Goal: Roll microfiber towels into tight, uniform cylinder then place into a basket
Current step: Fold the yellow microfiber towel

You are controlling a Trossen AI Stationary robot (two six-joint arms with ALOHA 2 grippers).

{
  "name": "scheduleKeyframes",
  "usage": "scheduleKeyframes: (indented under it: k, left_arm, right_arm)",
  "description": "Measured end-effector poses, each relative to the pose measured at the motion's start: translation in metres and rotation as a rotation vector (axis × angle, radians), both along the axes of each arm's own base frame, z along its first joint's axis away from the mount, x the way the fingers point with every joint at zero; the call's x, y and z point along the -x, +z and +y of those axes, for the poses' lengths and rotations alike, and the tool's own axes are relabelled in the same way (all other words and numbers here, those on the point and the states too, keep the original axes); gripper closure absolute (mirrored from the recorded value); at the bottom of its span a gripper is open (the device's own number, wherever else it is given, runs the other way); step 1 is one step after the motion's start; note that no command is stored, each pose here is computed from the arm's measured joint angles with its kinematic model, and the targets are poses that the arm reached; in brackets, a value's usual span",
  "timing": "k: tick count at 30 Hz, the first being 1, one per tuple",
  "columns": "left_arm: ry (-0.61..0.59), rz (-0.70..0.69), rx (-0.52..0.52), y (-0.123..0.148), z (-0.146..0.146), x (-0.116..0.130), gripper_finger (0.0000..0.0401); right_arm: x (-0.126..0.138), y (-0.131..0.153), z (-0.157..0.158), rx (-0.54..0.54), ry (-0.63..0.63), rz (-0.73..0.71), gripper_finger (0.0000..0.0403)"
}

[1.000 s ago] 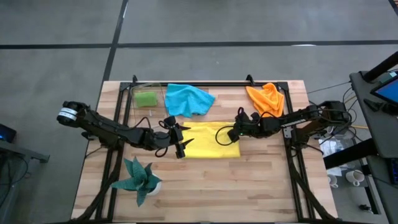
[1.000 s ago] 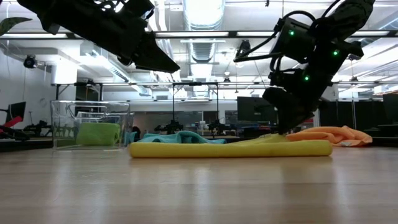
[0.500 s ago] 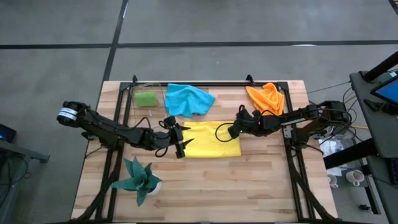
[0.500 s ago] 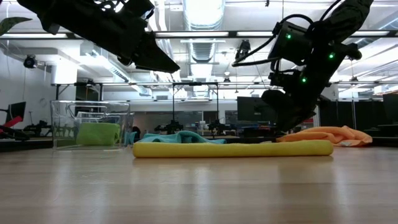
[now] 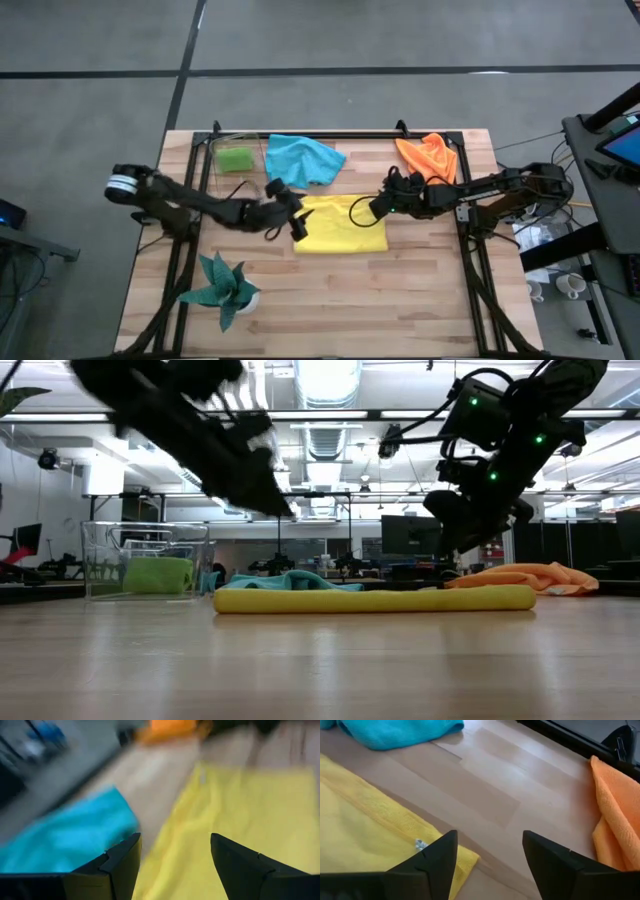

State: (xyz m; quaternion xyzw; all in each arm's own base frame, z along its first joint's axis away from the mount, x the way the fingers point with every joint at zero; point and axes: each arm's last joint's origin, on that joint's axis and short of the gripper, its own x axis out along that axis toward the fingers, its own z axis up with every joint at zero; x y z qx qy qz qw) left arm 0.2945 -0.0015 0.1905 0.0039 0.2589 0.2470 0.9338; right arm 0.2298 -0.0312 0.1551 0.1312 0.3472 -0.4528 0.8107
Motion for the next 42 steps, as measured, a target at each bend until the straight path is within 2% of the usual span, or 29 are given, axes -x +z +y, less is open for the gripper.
scheduleKeyframes:
  k: [3, 5, 8, 10, 13, 17, 18, 21, 24, 26, 29, 37, 42]
  left_arm:
    - [-0.057, 0.187, 0.142, 0.000, 0.027, -0.014, 0.0179]
    - [-0.047, 0.280, 0.174, 0.000, 0.041, -0.017, 0.0179]
    - [-0.050, 0.322, 0.168, -0.002, 0.053, -0.019, 0.0185]
    - [-0.098, 0.320, 0.199, -0.002, 0.057, -0.020, 0.0201]
    - [-0.148, 0.345, 0.259, -0.006, 0.056, -0.018, 0.0254]
    - [-0.136, 0.334, 0.254, -0.007, 0.056, -0.018, 0.0371]
    - [-0.131, 0.321, 0.254, -0.006, 0.057, -0.019, 0.0385]
    - [-0.128, 0.325, 0.251, -0.008, 0.059, -0.020, 0.0395]
    - [-0.126, 0.325, 0.249, -0.008, 0.060, -0.019, 0.0400]
    - [-0.125, 0.328, 0.247, -0.009, 0.062, -0.019, 0.0400]
    - [-0.117, 0.326, 0.247, -0.009, 0.065, -0.018, 0.0401]
    - [-0.115, 0.336, 0.240, -0.010, 0.069, -0.017, 0.0401]
    - [-0.115, 0.337, 0.240, -0.010, 0.069, -0.016, 0.0401]
  right_arm:
    - [0.000, 0.001, 0.001, -0.023, 0.032, 0.002, 0.0183]
    - [-0.001, 0.001, 0.002, -0.034, 0.060, 0.009, 0.0183]
    - [-0.001, 0.000, 0.004, -0.051, 0.090, 0.017, 0.0183]
    - [-0.001, 0.000, 0.005, -0.051, 0.096, 0.021, 0.0183]
    - [-0.003, -0.001, 0.008, -0.050, 0.110, 0.013, 0.0183]
    - [-0.006, -0.002, 0.015, -0.032, 0.176, -0.008, 0.0189]
    - [-0.007, -0.002, 0.017, -0.035, 0.222, -0.018, 0.0197]
    - [-0.013, -0.004, 0.026, -0.108, 0.412, -0.101, 0.0248]
    - [-0.020, -0.004, 0.036, -0.151, 0.585, -0.238, 0.0328]
    - [-0.025, -0.006, 0.040, -0.162, 0.646, -0.318, 0.0376]
    - [-0.032, -0.012, 0.042, -0.172, 0.666, -0.360, 0.0389]
    - [-0.067, -0.050, 0.049, -0.264, 0.632, -0.254, 0.0394]
    - [-0.087, -0.059, 0.051, -0.273, 0.635, -0.242, 0.0394]
